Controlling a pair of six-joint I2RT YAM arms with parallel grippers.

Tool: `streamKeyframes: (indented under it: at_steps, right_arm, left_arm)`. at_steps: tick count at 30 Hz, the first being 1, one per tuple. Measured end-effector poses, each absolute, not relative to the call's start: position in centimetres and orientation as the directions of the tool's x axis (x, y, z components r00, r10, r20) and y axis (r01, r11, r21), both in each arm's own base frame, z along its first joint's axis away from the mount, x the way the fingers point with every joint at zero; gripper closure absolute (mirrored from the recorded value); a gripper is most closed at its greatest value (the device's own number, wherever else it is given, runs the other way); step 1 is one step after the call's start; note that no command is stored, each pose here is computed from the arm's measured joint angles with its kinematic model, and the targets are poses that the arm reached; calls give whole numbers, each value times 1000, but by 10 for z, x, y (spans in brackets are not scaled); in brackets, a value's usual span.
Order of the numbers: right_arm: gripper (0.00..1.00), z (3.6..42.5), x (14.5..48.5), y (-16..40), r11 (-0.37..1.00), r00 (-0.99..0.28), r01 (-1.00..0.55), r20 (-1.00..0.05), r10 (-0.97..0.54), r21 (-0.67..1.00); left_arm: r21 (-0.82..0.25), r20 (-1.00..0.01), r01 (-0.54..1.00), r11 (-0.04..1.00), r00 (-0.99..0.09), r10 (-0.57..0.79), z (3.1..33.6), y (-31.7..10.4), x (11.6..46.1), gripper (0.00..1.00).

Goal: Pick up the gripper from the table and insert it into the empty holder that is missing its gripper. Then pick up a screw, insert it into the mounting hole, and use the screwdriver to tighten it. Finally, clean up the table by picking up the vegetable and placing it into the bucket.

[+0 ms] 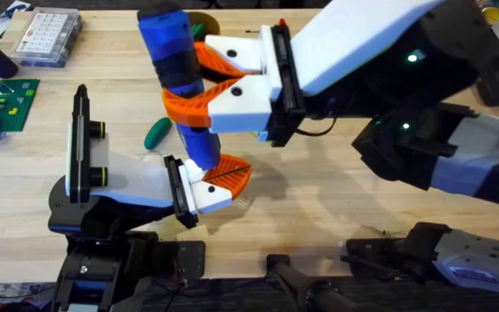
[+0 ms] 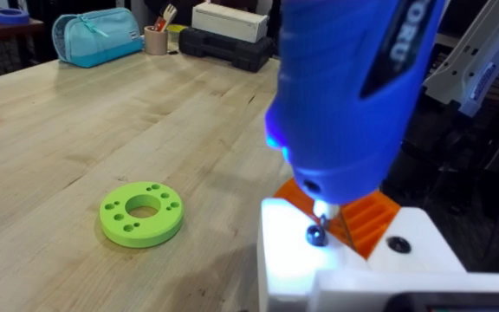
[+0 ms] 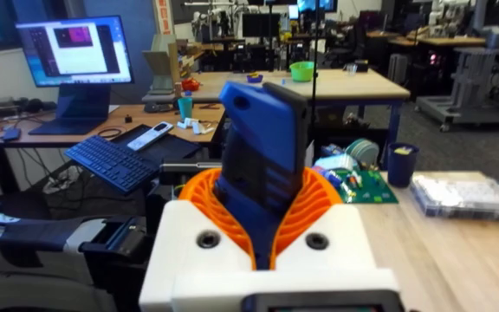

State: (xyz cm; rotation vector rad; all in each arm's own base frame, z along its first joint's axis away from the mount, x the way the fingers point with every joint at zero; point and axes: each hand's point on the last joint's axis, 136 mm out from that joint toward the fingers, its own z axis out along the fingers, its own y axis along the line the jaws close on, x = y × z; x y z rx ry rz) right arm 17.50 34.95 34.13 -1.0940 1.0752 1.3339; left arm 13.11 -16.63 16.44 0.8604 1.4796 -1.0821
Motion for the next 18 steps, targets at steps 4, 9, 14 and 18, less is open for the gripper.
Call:
streamKeyframes:
  at_steps: [4,9,14,18]
  right_arm:
    - [933,332,178,352,-40,-52,-998,-987,152,46]
    - [933,335,177,351,-42,-38,-999,-985,169,31]
    - [933,343,175,349,-44,-12,-999,-980,199,4]
    - [933,346,175,349,-43,-4,-999,-978,208,-5]
  left_arm:
    - [-199,-979,923,330,-199,-33,162,-166,131,985]
    - [-195,-980,923,332,-195,-33,162,-166,131,985]
    - [-195,-980,923,333,-195,-33,162,-166,132,985]
    - [-195,-980,923,333,-195,-33,162,-166,132,985]
